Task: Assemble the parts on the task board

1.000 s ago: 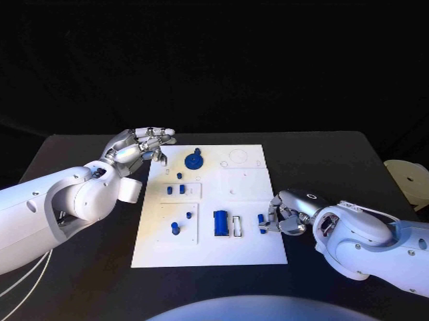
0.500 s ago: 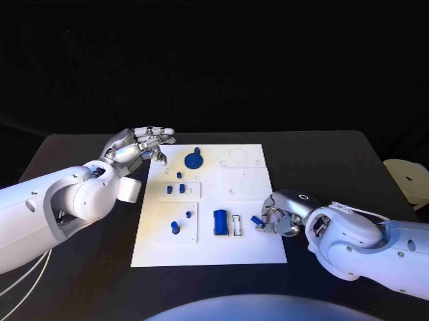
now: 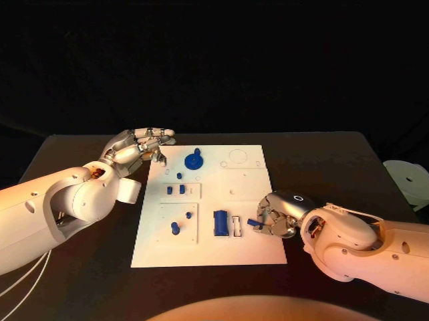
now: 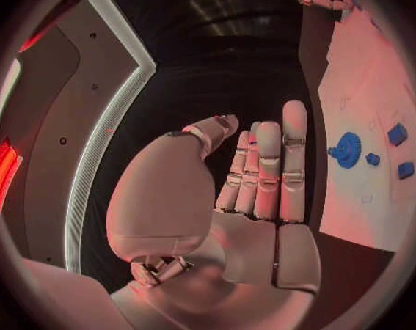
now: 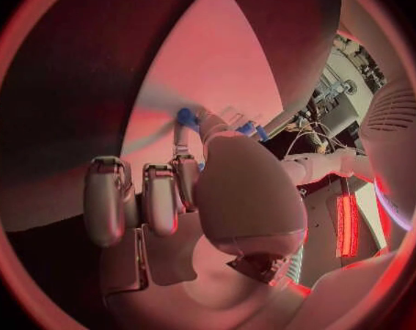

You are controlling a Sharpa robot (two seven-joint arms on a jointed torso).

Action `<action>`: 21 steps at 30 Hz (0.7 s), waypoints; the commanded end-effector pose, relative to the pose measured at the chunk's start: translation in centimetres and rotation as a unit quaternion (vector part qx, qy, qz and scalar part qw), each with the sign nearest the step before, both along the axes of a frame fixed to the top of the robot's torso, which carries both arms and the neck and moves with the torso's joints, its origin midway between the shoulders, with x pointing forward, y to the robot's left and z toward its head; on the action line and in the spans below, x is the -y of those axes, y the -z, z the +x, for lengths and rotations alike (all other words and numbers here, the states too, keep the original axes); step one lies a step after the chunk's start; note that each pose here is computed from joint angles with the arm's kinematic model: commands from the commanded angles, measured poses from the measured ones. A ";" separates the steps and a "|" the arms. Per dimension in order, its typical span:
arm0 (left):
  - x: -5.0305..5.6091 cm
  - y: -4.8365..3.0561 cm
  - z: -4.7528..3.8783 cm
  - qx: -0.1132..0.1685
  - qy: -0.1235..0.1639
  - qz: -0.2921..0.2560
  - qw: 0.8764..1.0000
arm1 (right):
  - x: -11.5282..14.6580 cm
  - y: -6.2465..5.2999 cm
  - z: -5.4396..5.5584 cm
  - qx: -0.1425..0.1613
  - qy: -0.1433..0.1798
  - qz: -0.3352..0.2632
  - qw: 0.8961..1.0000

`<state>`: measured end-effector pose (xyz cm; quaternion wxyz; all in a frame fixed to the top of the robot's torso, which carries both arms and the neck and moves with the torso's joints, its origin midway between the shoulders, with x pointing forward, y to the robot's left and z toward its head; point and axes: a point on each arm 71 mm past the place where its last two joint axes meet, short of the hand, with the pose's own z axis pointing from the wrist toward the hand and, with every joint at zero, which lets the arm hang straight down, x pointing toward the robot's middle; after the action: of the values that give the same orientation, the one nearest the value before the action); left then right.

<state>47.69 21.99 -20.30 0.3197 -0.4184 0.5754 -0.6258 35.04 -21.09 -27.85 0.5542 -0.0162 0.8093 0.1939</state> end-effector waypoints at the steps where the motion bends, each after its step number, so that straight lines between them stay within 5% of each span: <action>1: 0.2 -0.10 -0.09 0.002 0.010 -0.004 1.000 | 0.5 1.1 -0.3 -0.024 0.003 -0.033 0.999; 21: 0.3 -0.07 -0.09 0.001 0.011 -0.003 1.000 | -0.5 -0.3 -0.5 -0.086 0.056 0.076 0.992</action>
<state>47.69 21.93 -20.32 0.3184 -0.4181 0.5770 -0.6252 34.63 -20.66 -27.39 0.5081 0.0577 0.8314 0.2172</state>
